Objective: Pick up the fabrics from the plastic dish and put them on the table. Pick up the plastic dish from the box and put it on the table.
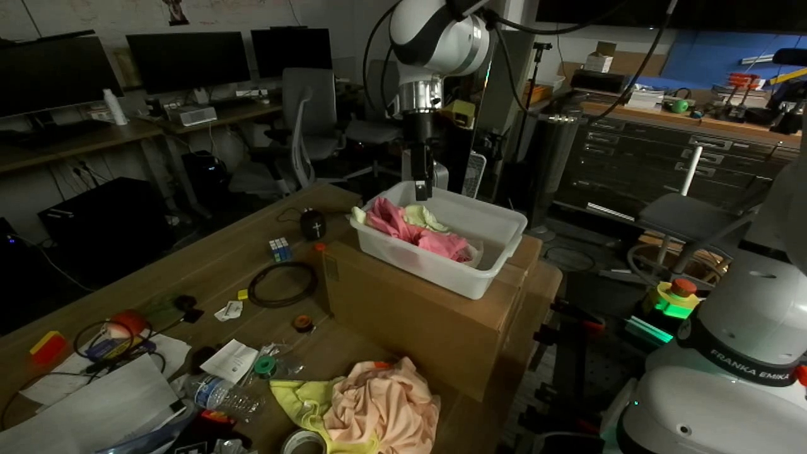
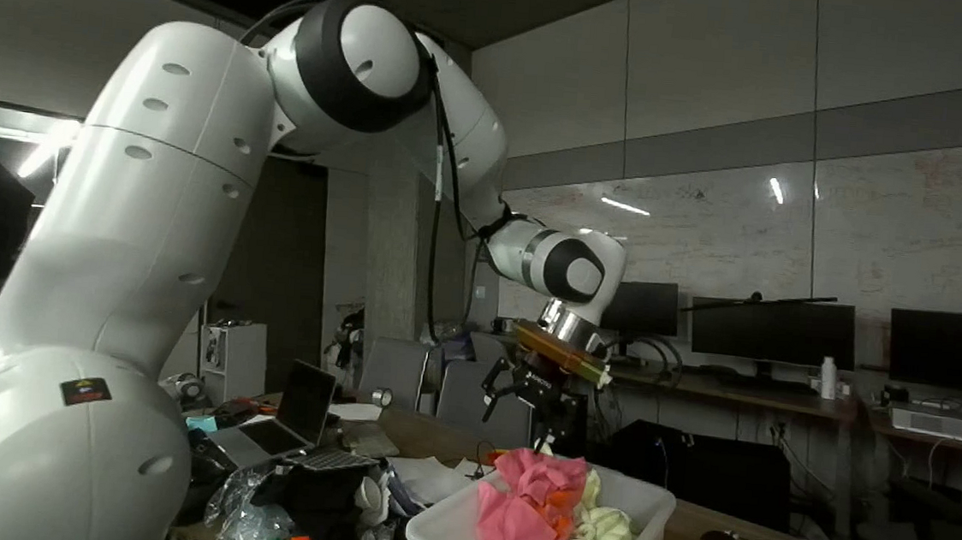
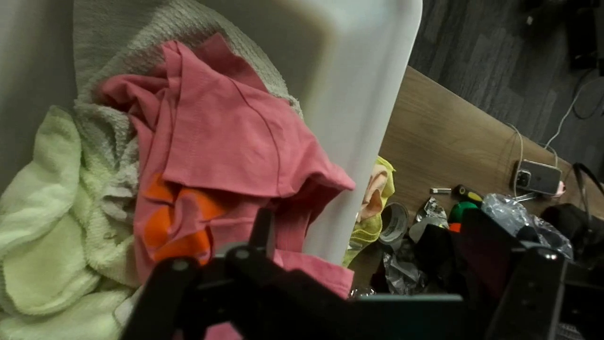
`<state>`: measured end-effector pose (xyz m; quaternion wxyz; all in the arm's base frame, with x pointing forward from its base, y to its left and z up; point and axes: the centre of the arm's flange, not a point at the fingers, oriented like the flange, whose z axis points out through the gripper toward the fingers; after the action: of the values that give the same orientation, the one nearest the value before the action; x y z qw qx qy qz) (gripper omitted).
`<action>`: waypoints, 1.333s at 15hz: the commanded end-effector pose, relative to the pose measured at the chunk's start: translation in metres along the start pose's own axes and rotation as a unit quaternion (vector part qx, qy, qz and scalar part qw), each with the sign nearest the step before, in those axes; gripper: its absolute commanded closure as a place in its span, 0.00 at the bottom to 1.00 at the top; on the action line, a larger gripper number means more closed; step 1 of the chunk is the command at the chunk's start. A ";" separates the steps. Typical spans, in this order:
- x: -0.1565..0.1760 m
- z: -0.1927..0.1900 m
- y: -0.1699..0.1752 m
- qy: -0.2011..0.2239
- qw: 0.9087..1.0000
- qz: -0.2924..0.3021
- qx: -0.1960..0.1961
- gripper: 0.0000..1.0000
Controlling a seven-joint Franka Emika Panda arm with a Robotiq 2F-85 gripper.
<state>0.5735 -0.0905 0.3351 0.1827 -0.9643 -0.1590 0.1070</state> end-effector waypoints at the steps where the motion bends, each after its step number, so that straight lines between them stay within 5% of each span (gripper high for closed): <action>1: 0.011 0.021 0.014 0.002 1.000 -0.003 0.002 0.00; 11: 0.029 0.089 0.042 -0.009 0.998 0.003 -0.063 0.00; 20: 0.035 0.093 0.052 0.079 0.979 0.048 -0.182 0.00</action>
<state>0.5988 -0.0985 0.2228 0.0432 -0.9897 -0.1328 0.0323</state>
